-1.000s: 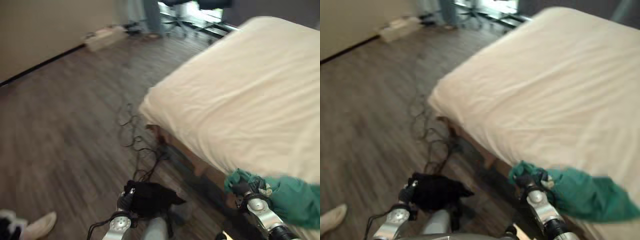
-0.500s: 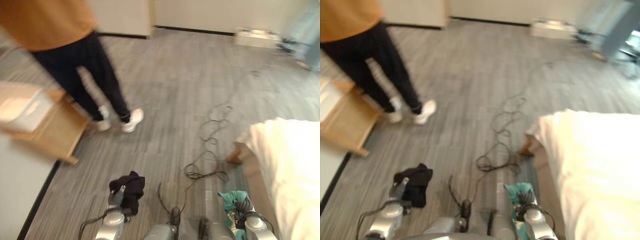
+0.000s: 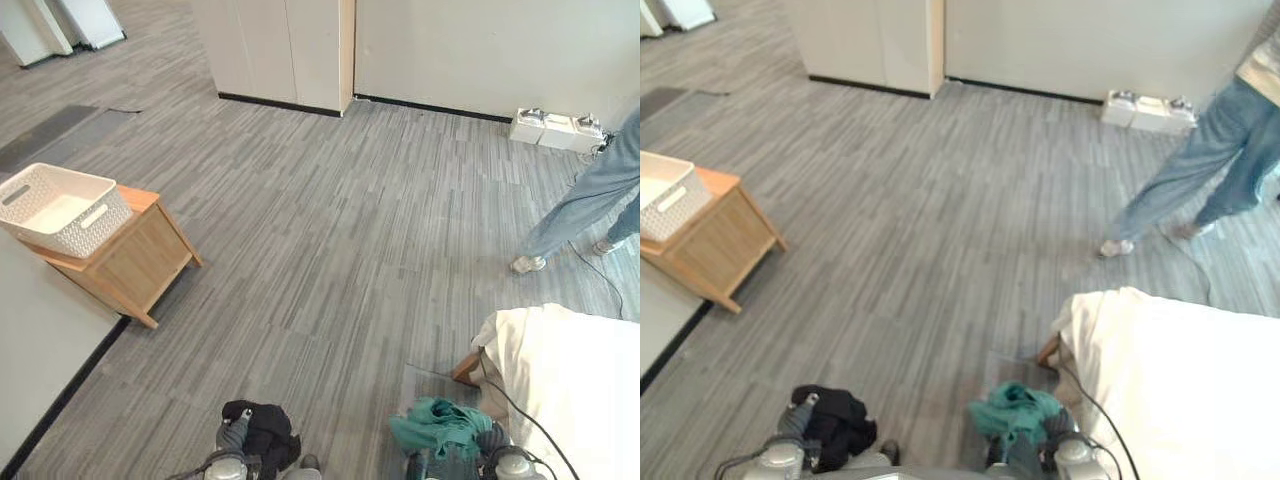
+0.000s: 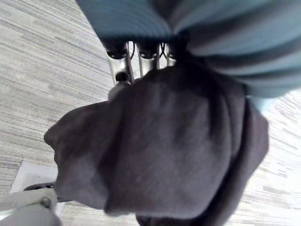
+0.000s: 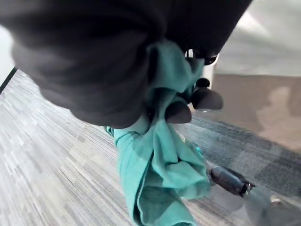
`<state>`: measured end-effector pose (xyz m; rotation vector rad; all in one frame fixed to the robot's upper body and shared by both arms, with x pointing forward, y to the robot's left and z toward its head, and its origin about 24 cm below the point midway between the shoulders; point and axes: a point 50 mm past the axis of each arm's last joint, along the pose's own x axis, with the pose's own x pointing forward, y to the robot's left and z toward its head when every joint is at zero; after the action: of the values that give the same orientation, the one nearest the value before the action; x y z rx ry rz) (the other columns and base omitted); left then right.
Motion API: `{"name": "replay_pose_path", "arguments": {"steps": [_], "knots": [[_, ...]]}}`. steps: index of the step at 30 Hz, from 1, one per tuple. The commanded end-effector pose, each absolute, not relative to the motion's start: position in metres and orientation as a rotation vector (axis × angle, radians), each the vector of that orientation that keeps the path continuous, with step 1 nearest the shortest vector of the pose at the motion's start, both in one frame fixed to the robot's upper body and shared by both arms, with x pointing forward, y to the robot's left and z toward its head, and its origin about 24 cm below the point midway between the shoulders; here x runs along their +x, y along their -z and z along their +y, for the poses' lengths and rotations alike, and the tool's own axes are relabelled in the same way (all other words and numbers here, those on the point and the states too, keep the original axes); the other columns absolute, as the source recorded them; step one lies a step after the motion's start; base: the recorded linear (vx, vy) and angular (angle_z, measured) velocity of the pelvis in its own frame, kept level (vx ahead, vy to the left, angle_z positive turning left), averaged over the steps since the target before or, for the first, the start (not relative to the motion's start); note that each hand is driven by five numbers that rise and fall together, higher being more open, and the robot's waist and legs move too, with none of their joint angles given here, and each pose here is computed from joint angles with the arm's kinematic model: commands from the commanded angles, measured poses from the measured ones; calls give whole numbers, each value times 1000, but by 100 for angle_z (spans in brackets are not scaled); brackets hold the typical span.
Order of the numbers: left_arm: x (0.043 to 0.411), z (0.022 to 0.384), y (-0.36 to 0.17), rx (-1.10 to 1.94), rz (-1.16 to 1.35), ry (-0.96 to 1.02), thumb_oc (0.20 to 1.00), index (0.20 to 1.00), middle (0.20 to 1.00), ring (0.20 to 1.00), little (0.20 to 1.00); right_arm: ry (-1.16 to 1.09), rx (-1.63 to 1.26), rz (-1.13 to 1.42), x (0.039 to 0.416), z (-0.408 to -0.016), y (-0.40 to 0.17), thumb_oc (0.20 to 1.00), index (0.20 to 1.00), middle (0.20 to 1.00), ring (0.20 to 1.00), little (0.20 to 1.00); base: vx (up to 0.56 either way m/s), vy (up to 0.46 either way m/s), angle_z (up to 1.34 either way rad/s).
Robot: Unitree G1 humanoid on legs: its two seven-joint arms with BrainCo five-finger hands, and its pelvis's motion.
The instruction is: Tidy up the quilt and then pick up the clothes from the bed and put them into the laundry hamper.
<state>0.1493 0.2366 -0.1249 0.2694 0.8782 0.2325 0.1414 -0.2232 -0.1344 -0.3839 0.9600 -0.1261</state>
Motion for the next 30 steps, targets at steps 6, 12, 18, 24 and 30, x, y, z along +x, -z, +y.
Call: {"name": "replay_pose_path", "arguments": {"steps": [6,12,18,24,30], "knots": [[175,236,108,348,754,-187,200,200,200,200,200,158,-526,737,191,-255,94,200,200,200,200,200,496,77,-14],[170,250,108,419,790,-191,200,200,200,200,200,114,-538,718,201,-237,96,200,200,200,200,200,611,191,11],[188,252,98,476,740,-204,200,200,200,200,200,103,-505,675,208,-229,91,200,200,200,200,200,671,301,25],[203,245,88,515,663,-179,200,200,200,200,200,142,-488,641,205,-235,85,200,200,200,200,200,623,-28,85],[183,242,104,477,741,-180,200,200,200,200,200,60,-550,653,204,-232,87,200,200,200,200,200,698,-179,97]]}}
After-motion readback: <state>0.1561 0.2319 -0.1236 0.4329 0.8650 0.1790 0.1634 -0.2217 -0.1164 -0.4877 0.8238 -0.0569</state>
